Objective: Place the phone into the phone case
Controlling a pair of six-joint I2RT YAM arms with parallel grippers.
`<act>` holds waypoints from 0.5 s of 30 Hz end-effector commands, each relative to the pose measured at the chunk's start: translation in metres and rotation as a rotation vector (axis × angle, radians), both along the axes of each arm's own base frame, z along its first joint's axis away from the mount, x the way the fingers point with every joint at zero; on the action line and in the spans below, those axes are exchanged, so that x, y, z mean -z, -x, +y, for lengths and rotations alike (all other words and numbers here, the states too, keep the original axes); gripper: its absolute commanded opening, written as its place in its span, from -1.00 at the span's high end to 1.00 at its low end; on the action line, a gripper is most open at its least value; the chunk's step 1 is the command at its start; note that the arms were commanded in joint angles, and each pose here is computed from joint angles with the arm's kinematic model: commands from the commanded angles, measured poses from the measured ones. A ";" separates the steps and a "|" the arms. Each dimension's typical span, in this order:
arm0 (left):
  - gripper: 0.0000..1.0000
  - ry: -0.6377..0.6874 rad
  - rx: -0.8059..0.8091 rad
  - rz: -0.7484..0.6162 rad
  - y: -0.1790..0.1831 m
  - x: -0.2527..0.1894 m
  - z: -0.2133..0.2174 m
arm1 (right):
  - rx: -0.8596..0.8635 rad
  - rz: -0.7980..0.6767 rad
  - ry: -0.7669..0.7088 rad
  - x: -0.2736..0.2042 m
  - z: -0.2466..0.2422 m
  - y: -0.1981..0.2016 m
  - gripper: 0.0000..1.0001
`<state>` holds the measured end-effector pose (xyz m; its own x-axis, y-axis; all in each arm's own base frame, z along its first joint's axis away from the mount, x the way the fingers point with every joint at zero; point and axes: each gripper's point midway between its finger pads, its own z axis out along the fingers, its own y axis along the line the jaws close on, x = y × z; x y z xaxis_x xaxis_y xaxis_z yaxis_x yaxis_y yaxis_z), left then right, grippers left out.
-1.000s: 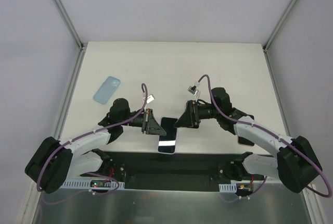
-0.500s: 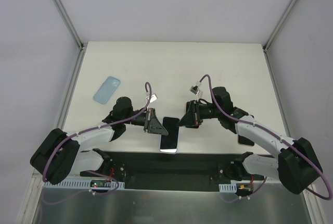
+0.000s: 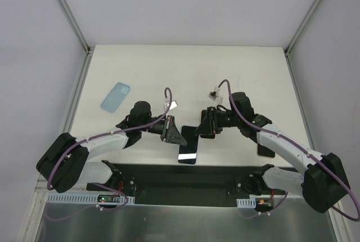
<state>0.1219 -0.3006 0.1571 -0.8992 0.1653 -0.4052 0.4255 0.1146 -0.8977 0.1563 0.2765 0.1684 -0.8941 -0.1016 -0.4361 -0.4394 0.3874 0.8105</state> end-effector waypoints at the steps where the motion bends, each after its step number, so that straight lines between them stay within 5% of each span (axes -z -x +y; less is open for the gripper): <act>1: 1.00 0.029 0.078 -0.028 0.012 -0.012 -0.006 | -0.057 -0.127 -0.154 -0.055 0.012 -0.006 0.59; 4: 1.00 0.010 0.059 -0.014 0.010 -0.006 -0.006 | -0.061 -0.153 -0.154 -0.055 0.010 -0.006 0.92; 9: 1.00 -0.068 -0.014 0.018 -0.001 0.009 -0.008 | -0.037 -0.210 -0.087 -0.050 0.004 -0.009 0.97; 12: 1.00 -0.079 -0.039 0.028 -0.006 0.011 -0.009 | -0.024 -0.195 -0.052 -0.047 -0.001 -0.006 0.74; 13: 1.00 -0.080 -0.044 0.027 -0.008 0.011 -0.010 | -0.021 -0.187 -0.045 -0.046 -0.002 -0.005 0.48; 15: 1.00 -0.081 -0.054 0.030 -0.009 0.010 -0.011 | -0.022 -0.179 -0.050 -0.048 -0.002 -0.004 0.29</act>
<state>0.1224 -0.3072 0.1566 -0.8977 0.1791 -0.4025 0.4274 0.1327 -0.8943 0.1534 0.2677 0.1710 -0.8681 -0.1298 -0.4792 -0.4878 0.4022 0.7748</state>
